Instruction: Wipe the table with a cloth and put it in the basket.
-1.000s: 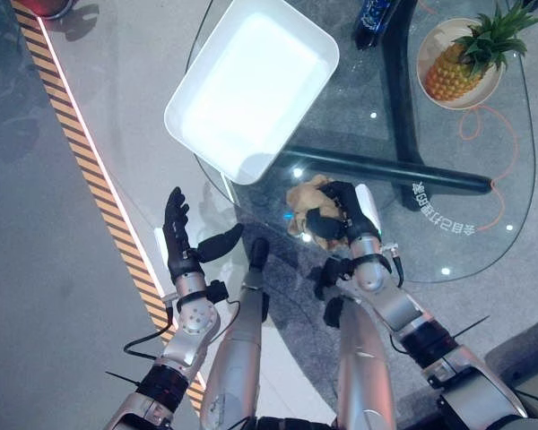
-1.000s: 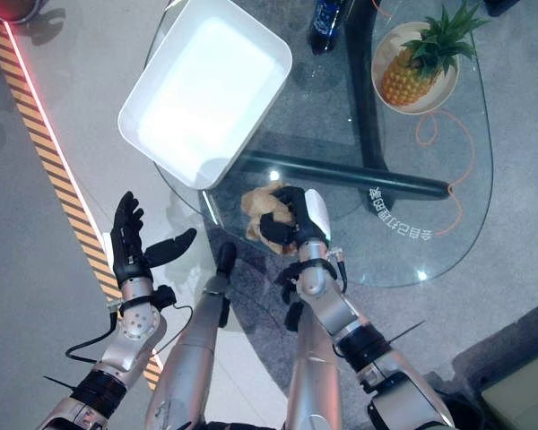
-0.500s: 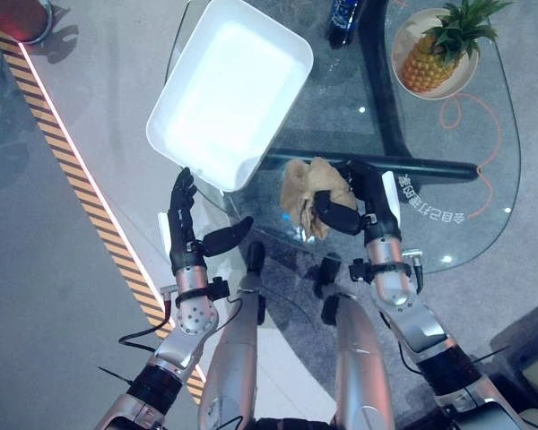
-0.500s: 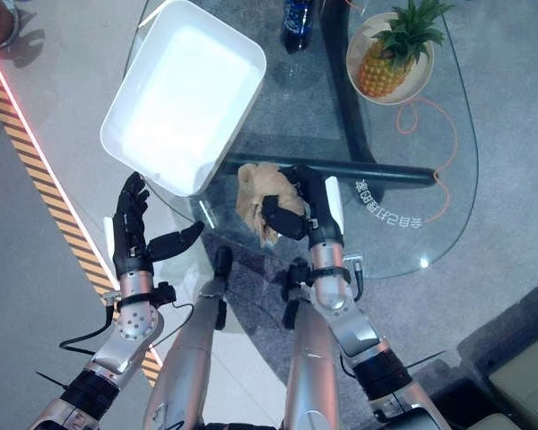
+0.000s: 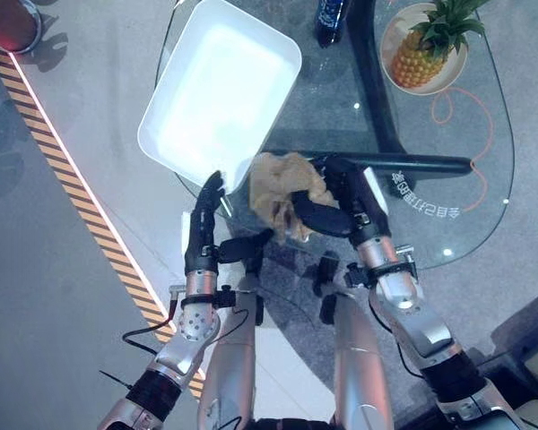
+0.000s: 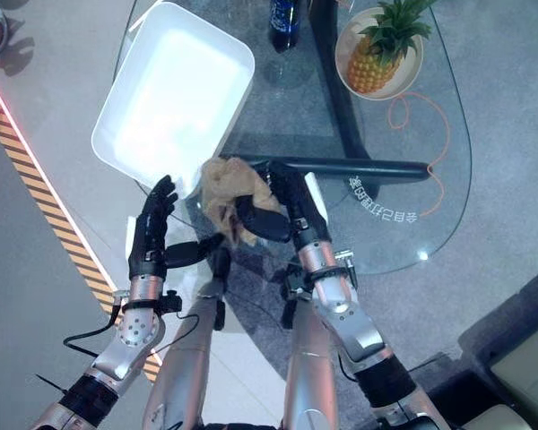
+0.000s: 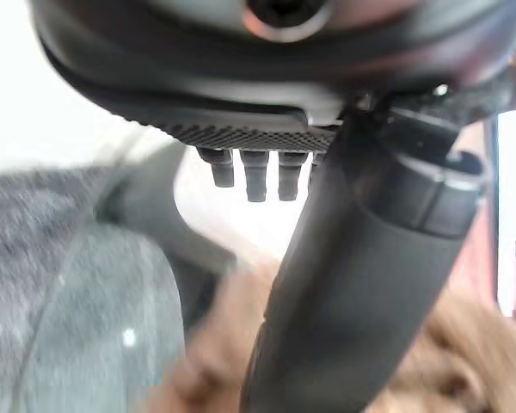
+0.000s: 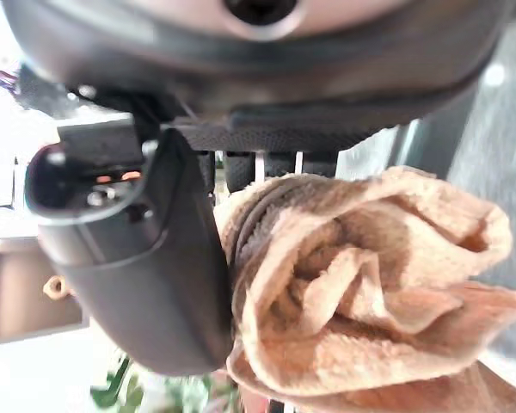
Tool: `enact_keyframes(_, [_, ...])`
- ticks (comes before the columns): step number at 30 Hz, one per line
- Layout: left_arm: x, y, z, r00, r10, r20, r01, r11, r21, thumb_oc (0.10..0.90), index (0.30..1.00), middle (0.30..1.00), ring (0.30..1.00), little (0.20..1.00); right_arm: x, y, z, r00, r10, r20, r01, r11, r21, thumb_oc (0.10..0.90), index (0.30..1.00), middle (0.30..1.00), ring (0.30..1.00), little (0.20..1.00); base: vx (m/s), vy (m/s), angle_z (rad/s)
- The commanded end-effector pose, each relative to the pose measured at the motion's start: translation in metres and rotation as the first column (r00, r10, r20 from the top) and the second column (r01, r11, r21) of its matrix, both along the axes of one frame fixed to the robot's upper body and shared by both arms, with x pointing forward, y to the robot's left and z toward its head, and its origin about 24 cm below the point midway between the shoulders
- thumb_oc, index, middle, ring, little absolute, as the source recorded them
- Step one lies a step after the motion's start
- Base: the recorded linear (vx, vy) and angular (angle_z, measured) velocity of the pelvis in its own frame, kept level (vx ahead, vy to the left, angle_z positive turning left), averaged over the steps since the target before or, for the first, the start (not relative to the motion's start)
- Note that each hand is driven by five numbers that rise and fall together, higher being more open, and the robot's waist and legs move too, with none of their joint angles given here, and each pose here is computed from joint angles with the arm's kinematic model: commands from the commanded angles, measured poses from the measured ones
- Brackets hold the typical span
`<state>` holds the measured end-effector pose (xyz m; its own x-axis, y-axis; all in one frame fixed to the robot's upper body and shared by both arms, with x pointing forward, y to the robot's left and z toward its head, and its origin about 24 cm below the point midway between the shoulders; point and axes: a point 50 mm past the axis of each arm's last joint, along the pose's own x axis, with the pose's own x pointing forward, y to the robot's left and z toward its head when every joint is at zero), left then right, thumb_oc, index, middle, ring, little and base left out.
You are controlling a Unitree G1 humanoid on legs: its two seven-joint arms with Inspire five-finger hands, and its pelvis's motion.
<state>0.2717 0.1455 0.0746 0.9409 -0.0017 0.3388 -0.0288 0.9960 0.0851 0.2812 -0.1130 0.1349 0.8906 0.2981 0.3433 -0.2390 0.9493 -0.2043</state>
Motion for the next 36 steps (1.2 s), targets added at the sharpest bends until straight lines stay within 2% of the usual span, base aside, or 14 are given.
enact_keyframes(1, [-0.012,-0.02,0.054,0.943,-0.152,0.297,0.157,0.988,0.007,0.8,0.9,0.9,0.9,0.9,-0.028,0.019,0.06,0.929,0.181,0.322,-0.215,0.974,0.071,0.1,0.3,0.3,0.3,0.2,-0.01,0.025,-0.04])
enact_keyframes(17, [-0.005,-0.035,0.07,0.92,-0.228,0.318,0.212,0.974,0.084,0.8,0.9,0.9,0.9,0.9,-0.036,0.053,0.061,0.855,0.459,0.24,-0.473,0.881,0.003,0.1,0.3,0.3,0.3,0.2,0.0,0.006,-0.02])
enact_keyframes(21, [-0.003,-0.037,0.068,0.926,-0.242,0.288,0.226,0.97,0.088,0.8,0.9,0.9,0.9,0.9,-0.042,0.063,0.062,0.774,0.603,0.194,-0.618,0.786,0.025,0.1,0.3,0.3,0.3,0.2,0.0,0.0,0.0])
enact_keyframes(23, [0.001,-0.038,0.064,0.935,-0.246,0.257,0.23,0.969,0.091,0.8,0.9,0.9,0.9,0.9,-0.047,0.07,0.063,0.696,0.696,0.176,-0.714,0.697,0.063,0.1,0.3,0.3,0.3,0.2,0.0,0.0,0.0])
enact_keyframes(30, [0.01,-0.038,0.052,0.95,-0.263,0.168,0.248,0.963,0.109,0.8,0.9,0.9,0.9,0.9,-0.057,0.083,0.072,0.533,0.824,0.192,-0.844,0.534,0.049,0.1,0.3,0.3,0.3,0.2,0.0,-0.005,0.0])
enact_keyframes(33, [0.012,-0.04,0.046,0.948,-0.29,0.133,0.276,0.954,0.117,0.8,0.9,0.9,0.9,0.9,-0.06,0.085,0.076,0.499,0.84,0.211,-0.863,0.505,0.032,0.1,0.3,0.3,0.3,0.2,0.0,0.0,0.0])
enact_keyframes(36, [0.013,-0.042,0.042,0.946,-0.306,0.11,0.294,0.949,0.113,0.8,0.9,0.9,0.9,0.9,-0.057,0.085,0.079,0.511,0.831,0.22,-0.856,0.516,0.036,0.1,0.3,0.3,0.3,0.2,0.0,0.0,0.0])
